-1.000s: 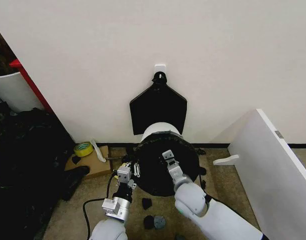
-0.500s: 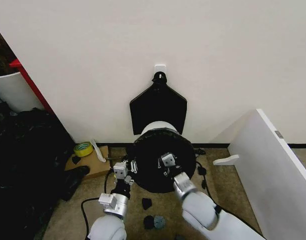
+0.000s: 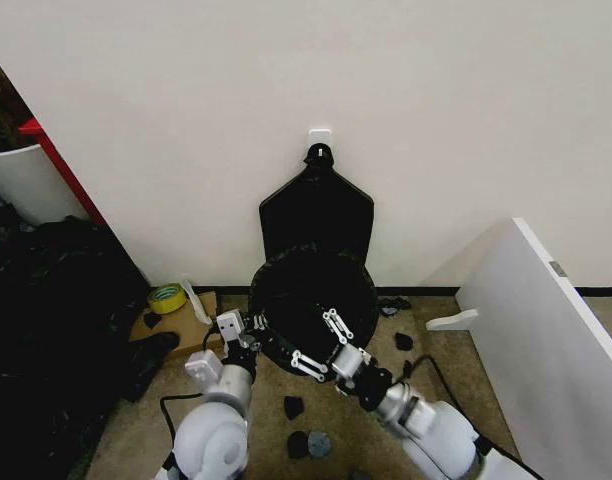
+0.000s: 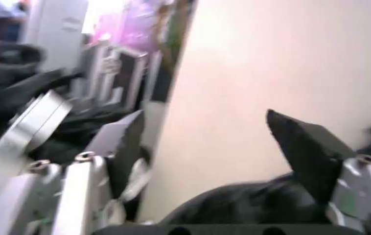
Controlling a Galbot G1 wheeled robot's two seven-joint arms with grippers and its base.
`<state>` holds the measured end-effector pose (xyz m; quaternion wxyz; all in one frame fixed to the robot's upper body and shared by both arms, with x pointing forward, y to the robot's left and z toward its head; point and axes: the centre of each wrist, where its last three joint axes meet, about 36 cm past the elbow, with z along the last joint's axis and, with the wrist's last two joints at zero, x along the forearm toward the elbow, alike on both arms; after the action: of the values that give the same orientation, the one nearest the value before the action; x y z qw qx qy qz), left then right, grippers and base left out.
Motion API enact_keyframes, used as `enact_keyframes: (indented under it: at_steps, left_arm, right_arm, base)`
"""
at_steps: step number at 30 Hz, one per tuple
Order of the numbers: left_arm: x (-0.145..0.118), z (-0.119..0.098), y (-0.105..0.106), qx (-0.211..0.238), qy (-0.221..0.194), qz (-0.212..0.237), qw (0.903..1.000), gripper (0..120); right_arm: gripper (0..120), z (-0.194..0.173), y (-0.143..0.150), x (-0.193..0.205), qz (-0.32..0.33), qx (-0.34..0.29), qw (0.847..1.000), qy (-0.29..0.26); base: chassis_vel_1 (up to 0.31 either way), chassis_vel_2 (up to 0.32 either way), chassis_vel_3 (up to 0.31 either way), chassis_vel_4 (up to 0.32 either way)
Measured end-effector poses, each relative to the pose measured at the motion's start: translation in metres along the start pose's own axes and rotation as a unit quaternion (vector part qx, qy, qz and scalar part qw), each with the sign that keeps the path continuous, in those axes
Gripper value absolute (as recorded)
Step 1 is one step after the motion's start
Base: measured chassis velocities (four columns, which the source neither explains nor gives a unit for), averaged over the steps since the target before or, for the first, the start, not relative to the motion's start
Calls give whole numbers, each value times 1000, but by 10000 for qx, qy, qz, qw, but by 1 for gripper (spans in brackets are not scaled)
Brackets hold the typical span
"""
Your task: Place the garbage bag over the trash bin.
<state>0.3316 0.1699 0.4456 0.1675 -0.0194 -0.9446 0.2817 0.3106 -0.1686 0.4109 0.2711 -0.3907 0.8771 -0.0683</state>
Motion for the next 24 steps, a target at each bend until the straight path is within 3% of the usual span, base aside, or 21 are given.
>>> enact_keyframes:
  at_steps: [3, 5, 9, 16, 24]
  left_arm:
    - [-12, -28, 21, 423, 256, -516, 9974, 0]
    - [-16, -35, 27, 610, 374, -646, 9953, 0]
    - [-24, -63, 52, 1538, 937, -997, 9786, 0]
    - [-17, -85, 66, 2064, 1268, -878, 9663, 0]
    - [-9, -97, 65, 2226, 1589, -623, 9599, 0]
  right_arm:
    - [89, -4, 10, 1, 780, 122, 9966, 237]
    - [92, -4, 11, 1, 936, 132, 9951, 287]
    - [100, 2, 16, 3, 1280, 89, 9903, 533]
    - [100, 21, 21, 10, 1247, 181, 9881, 886]
    - [100, 44, 22, 19, 963, 285, 9907, 916]
  base:
    - [0, 0, 0, 0]
    - [0, 0, 0, 0]
    - [0, 0, 0, 0]
    - [0, 0, 0, 0]
    - [0, 0, 0, 0]
